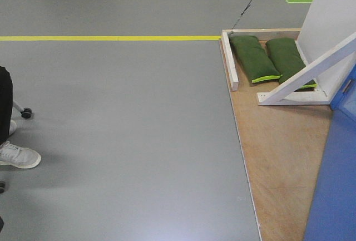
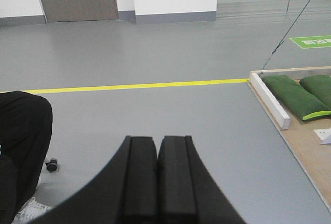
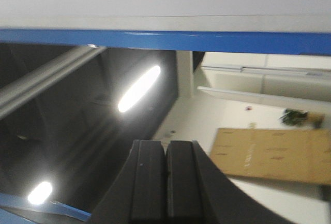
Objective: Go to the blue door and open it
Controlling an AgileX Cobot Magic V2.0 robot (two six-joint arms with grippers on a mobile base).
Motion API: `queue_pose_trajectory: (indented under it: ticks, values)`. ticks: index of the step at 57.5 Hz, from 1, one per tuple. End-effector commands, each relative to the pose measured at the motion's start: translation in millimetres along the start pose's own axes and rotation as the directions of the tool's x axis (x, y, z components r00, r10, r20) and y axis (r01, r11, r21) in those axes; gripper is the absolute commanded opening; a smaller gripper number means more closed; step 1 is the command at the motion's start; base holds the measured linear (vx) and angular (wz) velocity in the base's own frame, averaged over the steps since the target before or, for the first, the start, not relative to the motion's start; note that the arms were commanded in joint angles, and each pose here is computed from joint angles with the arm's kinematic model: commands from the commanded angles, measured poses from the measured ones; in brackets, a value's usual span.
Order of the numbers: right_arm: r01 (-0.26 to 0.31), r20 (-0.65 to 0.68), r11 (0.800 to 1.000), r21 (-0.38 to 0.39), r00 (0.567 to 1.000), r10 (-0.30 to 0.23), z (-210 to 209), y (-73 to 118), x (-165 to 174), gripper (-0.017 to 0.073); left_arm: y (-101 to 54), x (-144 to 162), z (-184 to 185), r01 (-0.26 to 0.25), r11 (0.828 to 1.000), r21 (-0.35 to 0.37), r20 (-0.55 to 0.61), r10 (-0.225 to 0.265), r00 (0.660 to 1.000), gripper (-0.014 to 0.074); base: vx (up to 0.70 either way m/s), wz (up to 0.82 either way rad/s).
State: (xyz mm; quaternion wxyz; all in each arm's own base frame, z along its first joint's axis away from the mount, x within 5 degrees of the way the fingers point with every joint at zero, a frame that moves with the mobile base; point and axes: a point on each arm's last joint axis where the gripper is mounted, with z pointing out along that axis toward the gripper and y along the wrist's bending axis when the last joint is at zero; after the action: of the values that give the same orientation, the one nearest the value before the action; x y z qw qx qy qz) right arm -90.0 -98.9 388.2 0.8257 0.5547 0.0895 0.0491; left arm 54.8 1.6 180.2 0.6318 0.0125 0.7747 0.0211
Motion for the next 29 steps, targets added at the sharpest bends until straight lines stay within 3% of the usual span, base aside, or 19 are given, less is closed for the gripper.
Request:
queue_pose_trajectory:
  ticks: [1,9,16,24,29]
  values:
    - [0.158,0.083,0.987,0.027,0.984,-0.16,1,3.1,-7,0.0012,-0.1,-17,-4,0.008,1.0,0.007,0.122,-0.009,0.992,0.0073,0.0,0.0]
    - [0.185,0.055,0.983,-0.012,0.981,-0.184,1,6.2,-5,0.0012,-0.1,-17,-4,0.008,1.0,0.007,0.122,-0.009,0.992,0.0073,0.0,0.0]
    - [0.184,-0.022,0.976,-0.12,0.982,-0.188,1,14.6,4,0.0012,-0.1,-17,-4,0.008,1.0,0.007,0.122,-0.009,0.992,0.0073,0.0,0.0]
    - [0.165,-0.16,0.939,-0.303,0.962,-0.22,-3,29.8,23,0.0012,-0.1,-17,-4,0.008,1.0,0.007,0.122,-0.009,0.992,0.0073,0.0,0.0]
    - [0.162,-0.219,0.93,-0.329,0.945,-0.242,-3,35.0,38,0.0012,-0.1,-17,-4,0.008,1.0,0.007,0.122,-0.009,0.992,0.0073,0.0,0.0]
